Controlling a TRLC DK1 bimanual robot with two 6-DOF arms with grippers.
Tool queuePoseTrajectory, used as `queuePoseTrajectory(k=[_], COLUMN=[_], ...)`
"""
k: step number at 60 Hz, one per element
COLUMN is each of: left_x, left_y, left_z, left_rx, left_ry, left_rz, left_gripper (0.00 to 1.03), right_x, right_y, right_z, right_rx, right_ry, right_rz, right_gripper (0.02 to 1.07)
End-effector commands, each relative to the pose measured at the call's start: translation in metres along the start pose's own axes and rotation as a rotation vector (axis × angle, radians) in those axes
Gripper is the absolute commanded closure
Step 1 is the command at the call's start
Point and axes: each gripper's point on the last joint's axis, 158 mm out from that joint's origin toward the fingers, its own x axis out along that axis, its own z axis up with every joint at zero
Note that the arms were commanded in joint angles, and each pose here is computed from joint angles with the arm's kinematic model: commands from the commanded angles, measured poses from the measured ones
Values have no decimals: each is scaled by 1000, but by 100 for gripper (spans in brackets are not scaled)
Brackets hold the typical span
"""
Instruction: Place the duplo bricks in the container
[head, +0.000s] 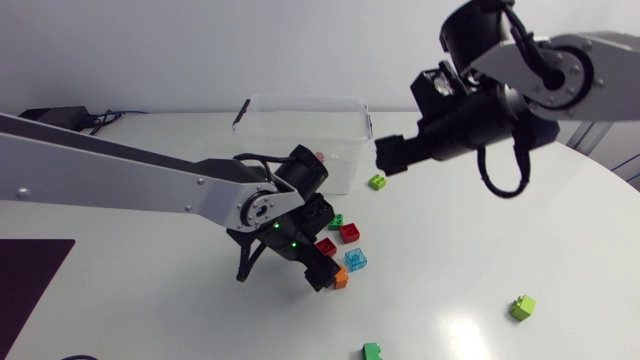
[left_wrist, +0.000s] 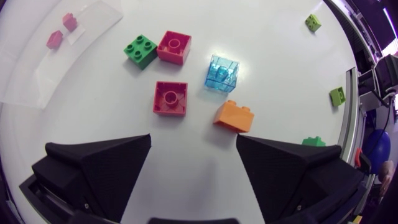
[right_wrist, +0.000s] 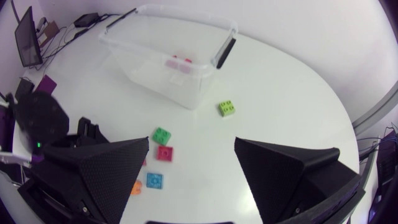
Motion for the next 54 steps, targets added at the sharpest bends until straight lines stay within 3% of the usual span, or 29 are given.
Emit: queuePoseTrajectory(k=[1, 18, 40, 49, 54], left_x=[5, 15, 31, 32, 33], left_y=[7, 26, 28, 30, 31], left_z=[19, 37, 34, 33, 32], left_rx=[31, 31, 44, 45, 47], left_ry=[-25, -24, 33, 68, 89], left_rz=[3, 16, 5, 3, 4], left_gripper=[9, 9, 12, 18, 28], right_x=[-4, -7, -8, -10, -11], right_y=[-10, -39, -56, -55, -54], right_z=[-28, -106, -154, -162, -164], right_rx=[-2, 59, 109, 118, 121], right_ry=[12, 72, 107, 108, 105], right_rz=[-8, -3, -3, 7, 9], right_gripper=[7, 7, 7, 7, 7])
